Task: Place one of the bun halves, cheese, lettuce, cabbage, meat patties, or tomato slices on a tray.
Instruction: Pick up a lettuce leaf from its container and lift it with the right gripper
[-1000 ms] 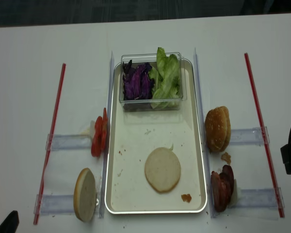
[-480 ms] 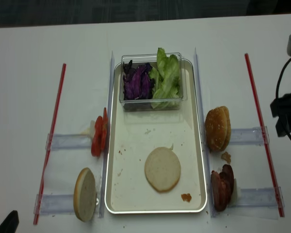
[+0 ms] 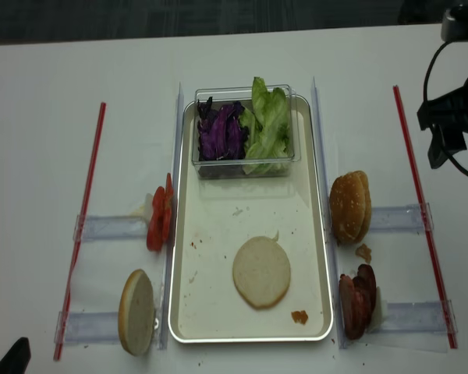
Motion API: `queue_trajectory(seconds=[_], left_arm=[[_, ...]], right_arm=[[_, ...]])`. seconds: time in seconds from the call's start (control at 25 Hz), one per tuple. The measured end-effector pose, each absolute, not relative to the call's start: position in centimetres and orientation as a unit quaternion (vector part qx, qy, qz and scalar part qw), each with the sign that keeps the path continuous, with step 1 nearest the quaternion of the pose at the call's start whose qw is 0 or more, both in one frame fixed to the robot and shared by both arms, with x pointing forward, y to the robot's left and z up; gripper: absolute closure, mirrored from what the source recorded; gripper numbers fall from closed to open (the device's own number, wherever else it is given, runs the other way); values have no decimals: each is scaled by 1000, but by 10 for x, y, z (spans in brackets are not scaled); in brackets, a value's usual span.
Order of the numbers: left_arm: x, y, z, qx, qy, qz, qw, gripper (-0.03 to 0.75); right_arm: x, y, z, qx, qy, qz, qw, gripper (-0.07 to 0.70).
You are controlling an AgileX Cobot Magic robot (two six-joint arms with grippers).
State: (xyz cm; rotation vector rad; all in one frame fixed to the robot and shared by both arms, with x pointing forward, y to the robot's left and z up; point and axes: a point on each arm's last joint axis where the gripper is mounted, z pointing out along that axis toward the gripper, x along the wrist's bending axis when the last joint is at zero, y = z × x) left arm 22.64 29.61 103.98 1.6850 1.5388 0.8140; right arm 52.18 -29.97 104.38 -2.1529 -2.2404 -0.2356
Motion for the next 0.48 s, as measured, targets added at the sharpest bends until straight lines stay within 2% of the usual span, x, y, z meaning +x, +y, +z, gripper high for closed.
queue_trajectory(seconds=[0.48], left_arm=[[226, 296, 1040, 651, 595, 315, 352, 324]], right_arm=[[580, -302, 1032, -691, -719, -74, 15, 162]])
